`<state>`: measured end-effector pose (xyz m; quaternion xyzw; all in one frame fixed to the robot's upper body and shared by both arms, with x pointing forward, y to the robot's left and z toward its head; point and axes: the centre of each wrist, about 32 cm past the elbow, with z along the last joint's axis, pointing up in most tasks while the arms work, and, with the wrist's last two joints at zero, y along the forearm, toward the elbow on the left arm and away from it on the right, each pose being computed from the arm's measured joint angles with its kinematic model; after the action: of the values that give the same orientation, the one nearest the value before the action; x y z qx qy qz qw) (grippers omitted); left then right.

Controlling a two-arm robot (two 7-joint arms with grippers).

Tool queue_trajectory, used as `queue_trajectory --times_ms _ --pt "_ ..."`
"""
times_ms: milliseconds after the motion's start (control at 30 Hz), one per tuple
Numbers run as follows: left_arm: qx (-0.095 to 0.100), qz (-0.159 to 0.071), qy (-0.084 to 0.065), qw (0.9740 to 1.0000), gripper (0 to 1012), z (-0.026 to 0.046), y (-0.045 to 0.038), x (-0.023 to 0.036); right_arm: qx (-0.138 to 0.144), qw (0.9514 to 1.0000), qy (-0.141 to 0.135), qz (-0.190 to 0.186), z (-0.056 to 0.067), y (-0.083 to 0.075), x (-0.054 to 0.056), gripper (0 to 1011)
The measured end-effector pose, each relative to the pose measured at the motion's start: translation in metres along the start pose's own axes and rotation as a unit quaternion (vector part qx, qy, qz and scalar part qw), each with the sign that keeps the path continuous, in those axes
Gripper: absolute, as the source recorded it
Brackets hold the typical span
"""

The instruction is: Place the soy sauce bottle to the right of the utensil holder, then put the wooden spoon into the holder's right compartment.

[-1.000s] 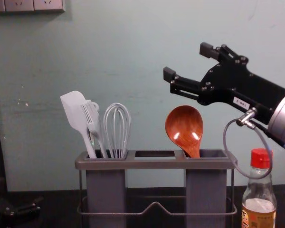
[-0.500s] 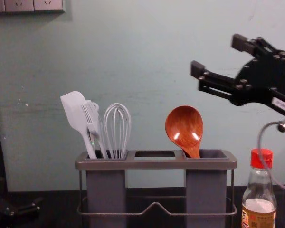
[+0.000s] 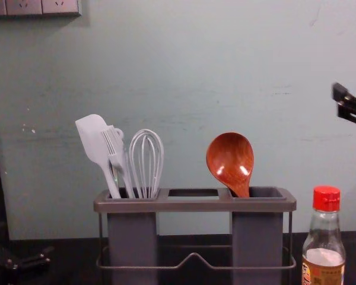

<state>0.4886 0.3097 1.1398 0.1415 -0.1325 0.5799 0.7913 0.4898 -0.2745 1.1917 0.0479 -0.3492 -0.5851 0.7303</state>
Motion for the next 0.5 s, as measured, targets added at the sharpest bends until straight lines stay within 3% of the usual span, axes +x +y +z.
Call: queue_trajectory --times_ms 300,500 --pt "0.0 0.0 0.0 1.0 1005 0.0 0.0 0.0 -0.049 0.9984 -0.009 -0.026 -0.019 -0.018 0.008 1003" --pt "0.0 0.0 0.0 1.0 1005 0.0 0.0 0.0 -0.095 0.9948 -0.006 -0.037 -0.032 -0.031 0.009 1002"
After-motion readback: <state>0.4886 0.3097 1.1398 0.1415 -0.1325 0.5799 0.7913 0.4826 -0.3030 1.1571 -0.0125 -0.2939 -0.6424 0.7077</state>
